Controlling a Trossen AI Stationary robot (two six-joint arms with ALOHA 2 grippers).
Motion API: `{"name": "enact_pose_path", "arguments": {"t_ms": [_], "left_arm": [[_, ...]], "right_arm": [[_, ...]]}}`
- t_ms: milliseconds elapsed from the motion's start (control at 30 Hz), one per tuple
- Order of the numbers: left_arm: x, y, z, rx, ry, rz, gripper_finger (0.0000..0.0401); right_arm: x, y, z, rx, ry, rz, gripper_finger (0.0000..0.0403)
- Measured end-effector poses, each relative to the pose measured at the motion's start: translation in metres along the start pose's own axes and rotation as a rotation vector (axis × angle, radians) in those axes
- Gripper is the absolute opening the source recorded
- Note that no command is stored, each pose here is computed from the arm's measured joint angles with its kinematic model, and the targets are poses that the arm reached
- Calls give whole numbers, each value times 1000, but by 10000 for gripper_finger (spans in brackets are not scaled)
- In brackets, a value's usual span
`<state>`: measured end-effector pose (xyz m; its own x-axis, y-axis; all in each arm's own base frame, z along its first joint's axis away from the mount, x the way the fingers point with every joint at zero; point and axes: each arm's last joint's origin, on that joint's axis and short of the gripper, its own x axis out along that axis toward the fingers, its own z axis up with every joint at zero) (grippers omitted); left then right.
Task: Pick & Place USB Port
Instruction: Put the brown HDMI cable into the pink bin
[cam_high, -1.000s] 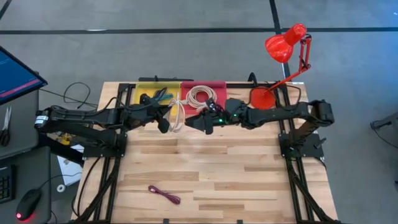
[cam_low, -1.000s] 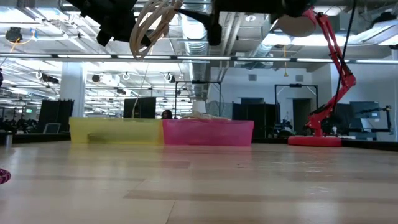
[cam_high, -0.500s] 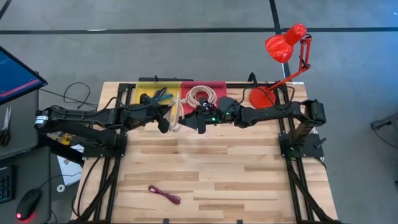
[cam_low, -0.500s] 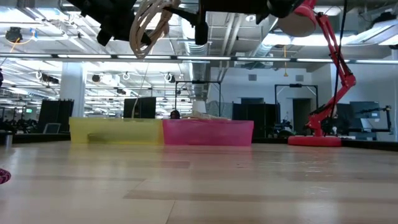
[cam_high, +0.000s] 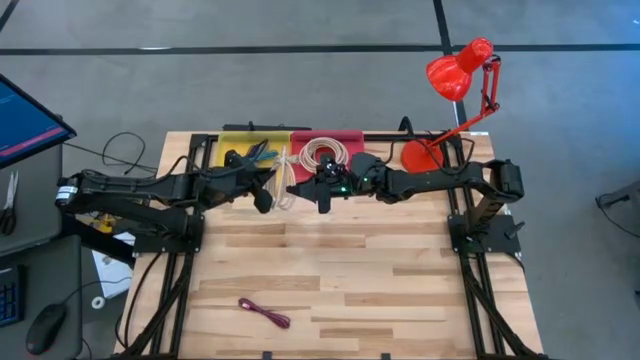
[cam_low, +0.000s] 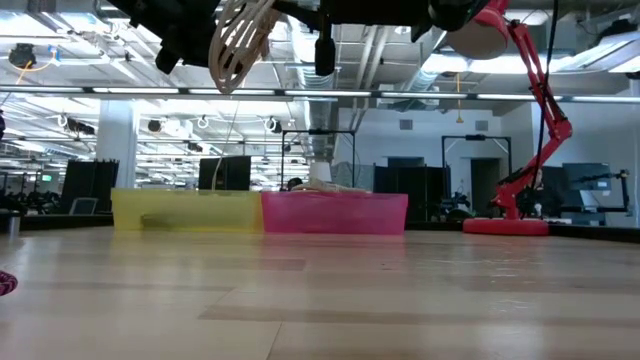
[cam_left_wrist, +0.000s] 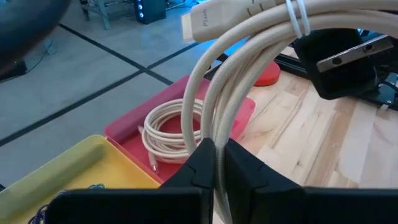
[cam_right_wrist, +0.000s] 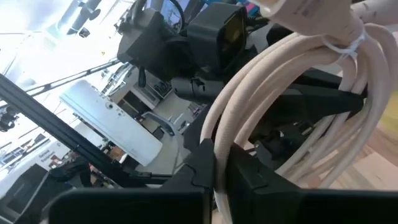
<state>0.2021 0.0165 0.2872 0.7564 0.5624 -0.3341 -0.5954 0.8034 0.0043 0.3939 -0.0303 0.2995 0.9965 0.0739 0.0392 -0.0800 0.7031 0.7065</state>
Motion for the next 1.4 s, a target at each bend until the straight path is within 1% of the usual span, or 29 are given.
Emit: {"name": "enact_pose_path", "arguments": {"t_ms": [300, 533, 667, 800, 867, 1000, 1133, 1267, 1333, 1400], "left_arm": [[0, 0, 0, 3, 2, -2, 92], [0, 0, 0, 4, 1, 2, 131], [0, 0, 0, 4, 1, 3, 148], [0, 0, 0, 8, 4, 3, 156], [0, 0, -1, 28, 8, 5, 156], [0, 1, -3, 46, 29, 11, 149], [0, 2, -7, 70, 64, 22, 140], [0, 3, -9, 82, 81, 25, 131], [0, 3, -9, 82, 81, 25, 126], [0, 3, -9, 83, 82, 26, 121]], "right_arm": [[0, -1, 1, -23, -4, -6, 4], [-3, -7, 5, -30, 6, -42, 4], [-13, -5, 14, -75, 33, -91, 4], [-29, 0, 26, -131, 52, -169, 4], [-38, 3, 34, -164, 47, -218, 4], [-57, 0, 45, -205, 81, -338, 4], [-71, -14, 49, -214, 143, -477, 4], [-79, -35, 51, -202, 220, -591, 4], [-78, -46, 51, -215, 227, -636, 4], [-82, -57, 50, -201, 266, -690, 4]]}}
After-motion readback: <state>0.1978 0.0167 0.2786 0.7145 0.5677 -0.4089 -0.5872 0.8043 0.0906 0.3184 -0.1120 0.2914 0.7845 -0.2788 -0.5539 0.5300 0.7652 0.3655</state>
